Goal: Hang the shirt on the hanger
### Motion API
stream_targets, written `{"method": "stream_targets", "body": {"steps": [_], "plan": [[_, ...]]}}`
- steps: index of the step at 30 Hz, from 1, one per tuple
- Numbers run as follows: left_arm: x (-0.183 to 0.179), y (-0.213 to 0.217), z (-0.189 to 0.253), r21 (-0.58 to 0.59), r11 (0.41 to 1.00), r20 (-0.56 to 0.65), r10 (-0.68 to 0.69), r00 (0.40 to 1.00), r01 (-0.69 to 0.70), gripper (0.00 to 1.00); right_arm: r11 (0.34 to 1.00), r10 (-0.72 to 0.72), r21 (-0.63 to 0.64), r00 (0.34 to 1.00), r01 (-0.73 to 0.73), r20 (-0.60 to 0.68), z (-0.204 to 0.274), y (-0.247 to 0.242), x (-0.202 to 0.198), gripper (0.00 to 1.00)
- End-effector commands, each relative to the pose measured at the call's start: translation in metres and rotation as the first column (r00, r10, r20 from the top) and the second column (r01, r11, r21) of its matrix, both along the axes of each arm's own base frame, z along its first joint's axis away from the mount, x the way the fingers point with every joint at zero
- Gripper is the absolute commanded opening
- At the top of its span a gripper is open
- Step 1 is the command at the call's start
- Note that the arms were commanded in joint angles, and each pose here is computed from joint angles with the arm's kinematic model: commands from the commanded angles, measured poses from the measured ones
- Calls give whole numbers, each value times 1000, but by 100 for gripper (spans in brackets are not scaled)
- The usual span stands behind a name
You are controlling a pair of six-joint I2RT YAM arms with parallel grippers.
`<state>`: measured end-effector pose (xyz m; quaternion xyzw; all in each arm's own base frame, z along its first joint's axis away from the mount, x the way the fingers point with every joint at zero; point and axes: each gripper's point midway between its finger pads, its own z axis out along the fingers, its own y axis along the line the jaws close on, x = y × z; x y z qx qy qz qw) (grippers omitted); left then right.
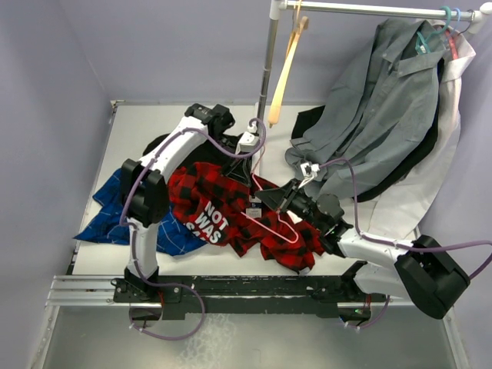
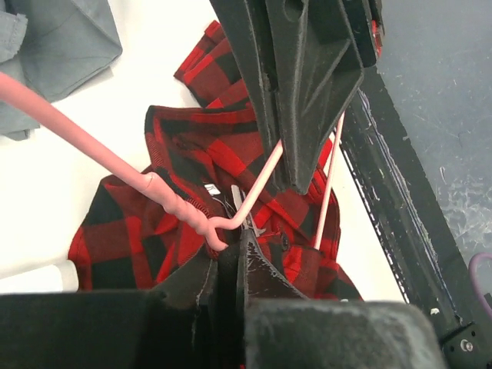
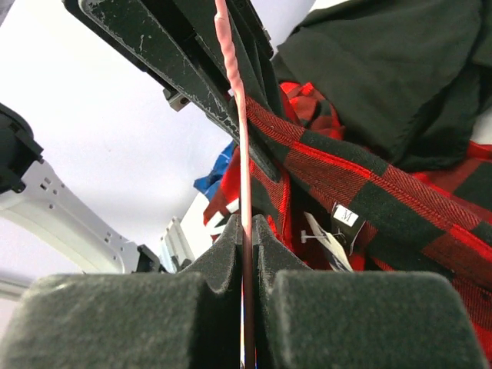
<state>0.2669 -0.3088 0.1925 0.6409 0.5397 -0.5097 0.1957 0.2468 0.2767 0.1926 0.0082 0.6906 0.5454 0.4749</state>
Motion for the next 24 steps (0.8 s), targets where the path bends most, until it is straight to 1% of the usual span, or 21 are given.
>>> {"method": "stream_targets", "body": {"steps": [1, 4, 8, 9, 10, 11, 12, 13, 14, 15, 16, 19, 22, 24], "plan": [[-44, -3, 49, -98, 994, -25, -48, 999, 46, 0, 990, -118, 88, 987, 108, 112, 43, -14, 21, 0], [-50, 3, 58, -99, 994, 10, -47, 999, 48, 0, 990, -107, 100, 988, 96, 115, 48, -14, 17, 0], [-57, 12, 80, -113, 992, 107, -43, 993, 55, 0, 995, -62, 86, 987, 50, 148, 63, -12, 7, 1], [-59, 15, 86, -116, 992, 127, -39, 991, 54, 0, 997, -44, 68, 987, 33, 153, 67, -12, 3, 4], [-62, 17, 93, -124, 991, 141, -32, 990, 50, 0, 998, -34, 63, 986, 24, 164, 74, -14, -2, 10], [-64, 19, 99, -134, 990, 154, -24, 988, 45, 0, 998, -28, 53, 985, 19, 170, 77, -16, -6, 19], [-67, 21, 105, -146, 989, 170, -13, 985, 38, 0, 999, -17, 38, 987, 11, 162, 78, -18, -11, 34], [-70, 24, 110, -158, 987, 185, -3, 983, 32, 0, 999, 3, 38, 989, -9, 148, 79, -19, -19, 54], [-73, 26, 112, -166, 986, 202, 9, 979, 26, 0, 999, 1, 52, 989, -9, 150, 85, -24, -24, 83], [-75, 28, 116, -177, 984, 223, 26, 974, 14, 0, 999, -3, 39, 988, -4, 155, 87, -28, -28, 98], [-75, 28, 118, -186, 983, 242, 47, 969, -1, 0, 1000, 0, 21, 986, -4, 164, 90, -31, -32, 100], [-79, 34, 126, -205, 978, 298, 94, 950, -33, 0, 999, 0, -34, 985, 6, 173, 97, -43, -44, 100], [-80, 36, 132, -199, 979, 297, 109, 949, -51, 0, 998, -26, -59, 985, 36, 168, 99, -59, -56, 100], [-81, 37, 138, -197, 979, 292, 117, 949, -60, 0, 995, -37, -86, 991, 48, 128, 92, -67, -63, 100]]}}
